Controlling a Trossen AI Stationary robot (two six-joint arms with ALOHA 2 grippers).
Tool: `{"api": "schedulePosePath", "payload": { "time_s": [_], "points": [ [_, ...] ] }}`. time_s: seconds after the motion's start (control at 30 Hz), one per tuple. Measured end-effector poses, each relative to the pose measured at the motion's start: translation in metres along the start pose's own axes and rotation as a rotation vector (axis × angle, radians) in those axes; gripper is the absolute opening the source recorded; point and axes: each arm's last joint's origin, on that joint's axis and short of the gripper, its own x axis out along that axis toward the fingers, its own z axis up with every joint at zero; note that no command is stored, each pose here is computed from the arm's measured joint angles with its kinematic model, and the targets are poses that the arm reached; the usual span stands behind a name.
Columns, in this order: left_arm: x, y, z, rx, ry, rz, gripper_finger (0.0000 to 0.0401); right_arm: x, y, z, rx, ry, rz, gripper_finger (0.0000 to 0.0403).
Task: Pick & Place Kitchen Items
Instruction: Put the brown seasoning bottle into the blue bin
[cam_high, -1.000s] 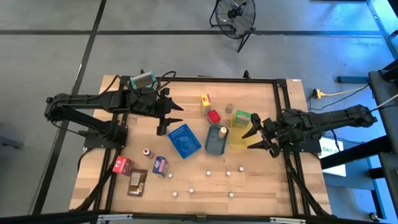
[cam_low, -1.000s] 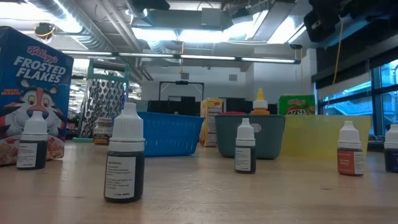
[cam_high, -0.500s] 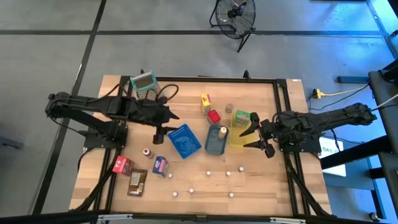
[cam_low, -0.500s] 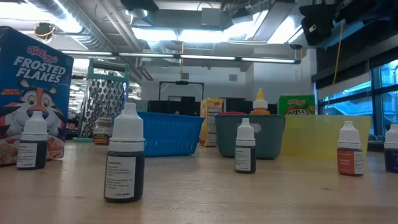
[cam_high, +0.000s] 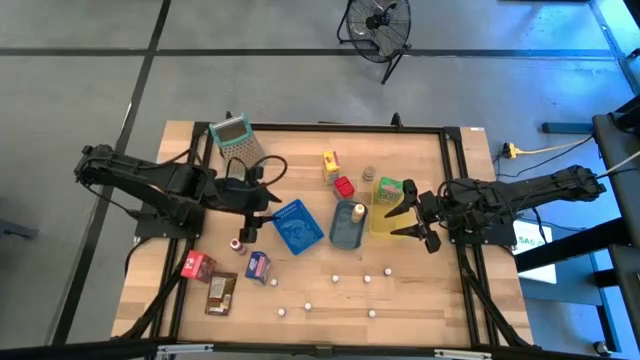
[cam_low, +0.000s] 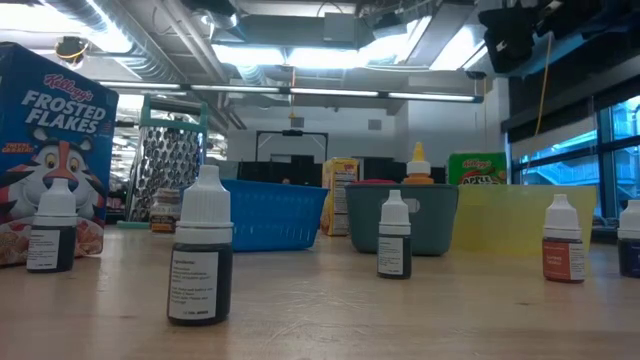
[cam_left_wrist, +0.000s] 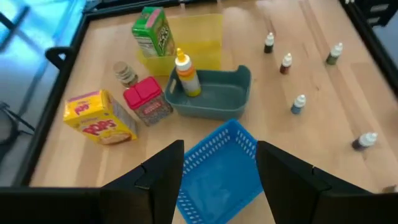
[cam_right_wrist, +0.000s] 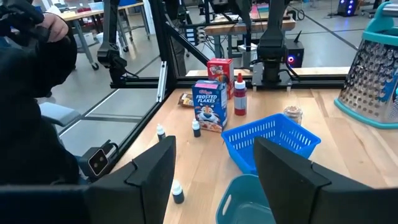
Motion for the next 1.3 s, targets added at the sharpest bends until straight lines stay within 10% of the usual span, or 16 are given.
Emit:
{"api": "schedulePosePath", "payload": {
  "time_s": [0.43,1.3],
  "points": [
    [0.001,0.025,-0.019,-0.070,0.188,0.247,0.0196,0.000,0.000,-0.001,-0.002,0.008,-0.001,0.0217],
    [0.076,0.075,-0.055,-0.059,0.673,-0.095,0.0196,0.006,-0.001,-0.007,0.035,0.068,-0.008,0.0217]
  ]
}}
